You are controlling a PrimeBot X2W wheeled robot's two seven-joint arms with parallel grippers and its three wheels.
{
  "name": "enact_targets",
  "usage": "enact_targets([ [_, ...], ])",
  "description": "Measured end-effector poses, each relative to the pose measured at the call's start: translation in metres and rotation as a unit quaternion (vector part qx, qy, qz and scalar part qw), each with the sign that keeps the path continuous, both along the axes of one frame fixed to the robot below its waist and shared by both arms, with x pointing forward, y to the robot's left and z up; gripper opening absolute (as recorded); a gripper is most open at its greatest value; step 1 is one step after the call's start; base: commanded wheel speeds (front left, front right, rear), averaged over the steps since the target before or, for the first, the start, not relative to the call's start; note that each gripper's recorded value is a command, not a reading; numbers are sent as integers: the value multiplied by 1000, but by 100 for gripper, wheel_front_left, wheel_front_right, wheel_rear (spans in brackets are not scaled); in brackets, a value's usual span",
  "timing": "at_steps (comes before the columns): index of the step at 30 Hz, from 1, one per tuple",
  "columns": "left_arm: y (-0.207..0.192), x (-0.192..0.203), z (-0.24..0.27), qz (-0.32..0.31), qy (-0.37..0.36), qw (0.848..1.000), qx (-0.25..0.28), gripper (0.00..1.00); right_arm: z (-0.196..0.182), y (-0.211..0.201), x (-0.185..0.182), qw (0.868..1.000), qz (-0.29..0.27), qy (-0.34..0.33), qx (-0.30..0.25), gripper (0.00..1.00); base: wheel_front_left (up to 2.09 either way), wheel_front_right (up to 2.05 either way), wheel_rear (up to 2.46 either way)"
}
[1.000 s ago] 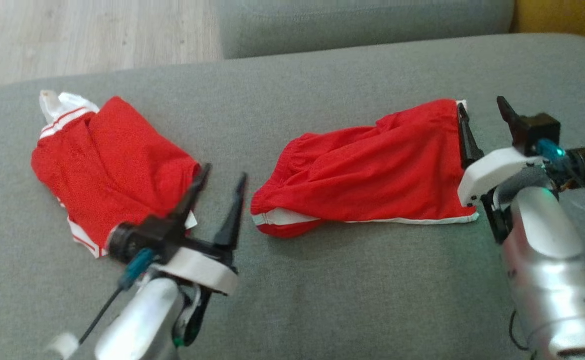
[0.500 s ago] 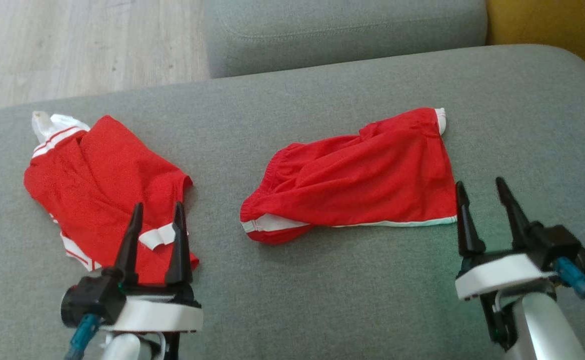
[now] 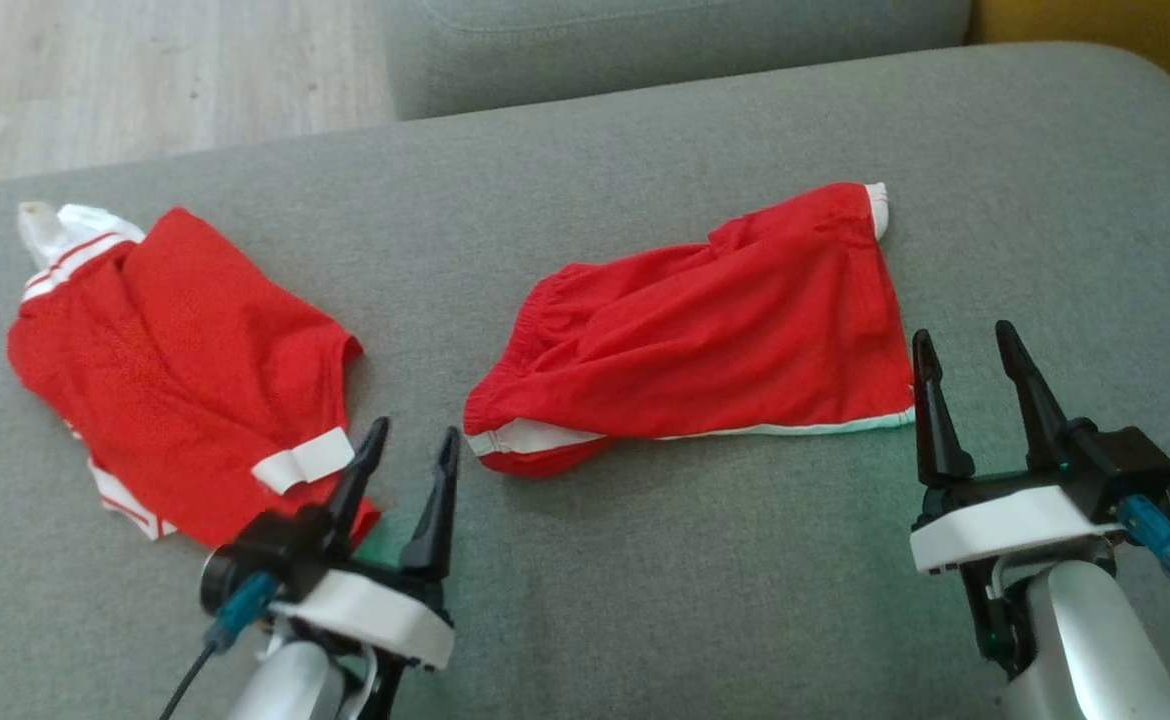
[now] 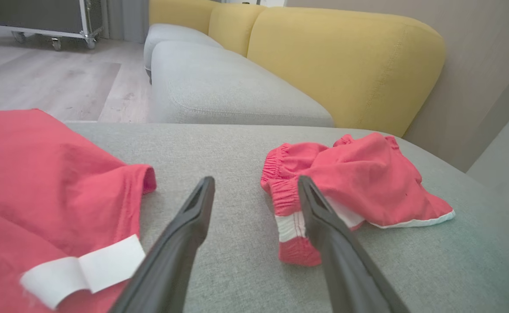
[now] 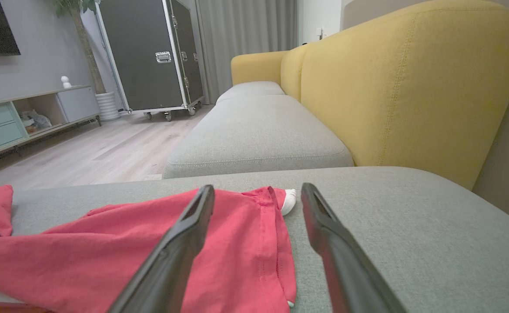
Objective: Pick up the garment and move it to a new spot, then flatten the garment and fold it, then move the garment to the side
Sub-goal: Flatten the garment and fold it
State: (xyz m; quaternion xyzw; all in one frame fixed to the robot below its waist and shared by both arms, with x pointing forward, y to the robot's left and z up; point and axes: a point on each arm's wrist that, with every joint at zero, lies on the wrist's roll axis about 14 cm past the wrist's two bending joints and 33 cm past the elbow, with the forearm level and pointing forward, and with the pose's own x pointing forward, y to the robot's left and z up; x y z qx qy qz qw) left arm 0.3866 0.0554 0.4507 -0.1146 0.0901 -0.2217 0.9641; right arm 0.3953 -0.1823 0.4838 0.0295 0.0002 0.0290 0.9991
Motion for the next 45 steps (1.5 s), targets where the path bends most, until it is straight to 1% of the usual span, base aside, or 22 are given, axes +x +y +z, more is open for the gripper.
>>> enact_targets([
  [7,-28,3,-24,-56,55,997,7,100,-9,-9,-1,1000,-13,14,-2,100,0,0,0],
  [10,-35,6,-33,-72,70,995,15,100,-10,-14,2,1000,-20,15,-4,100,0,0,0],
  [15,-42,11,-39,-86,78,993,15,100,-17,-20,0,999,-28,26,-5,100,0,0,0],
  [16,-43,12,-40,-87,79,993,15,64,-18,-21,0,999,-29,27,-5,100,0,0,0],
  [17,-43,12,-40,-89,80,993,15,33,-19,-21,0,999,-30,29,-5,100,0,0,0],
  [18,-44,11,-41,-92,81,992,17,0,-21,-22,0,999,-31,31,-6,100,0,0,0],
  [22,-45,11,-36,-93,65,993,11,0,-34,-26,-5,998,-33,54,-27,100,0,0,0],
  [27,-43,12,-30,-91,48,995,12,0,-70,-34,-18,989,-40,136,-46,100,0,0,0],
  [31,-46,11,-27,-98,39,994,15,0,-84,-31,-19,984,-35,169,-41,100,0,0,0],
  [39,-44,14,-27,-96,35,995,16,0,-104,-18,-6,975,-16,219,-25,100,0,0,0],
  [45,-43,15,-25,-97,30,995,19,0,-118,-10,-3,968,0,250,-32,100,0,0,0],
])
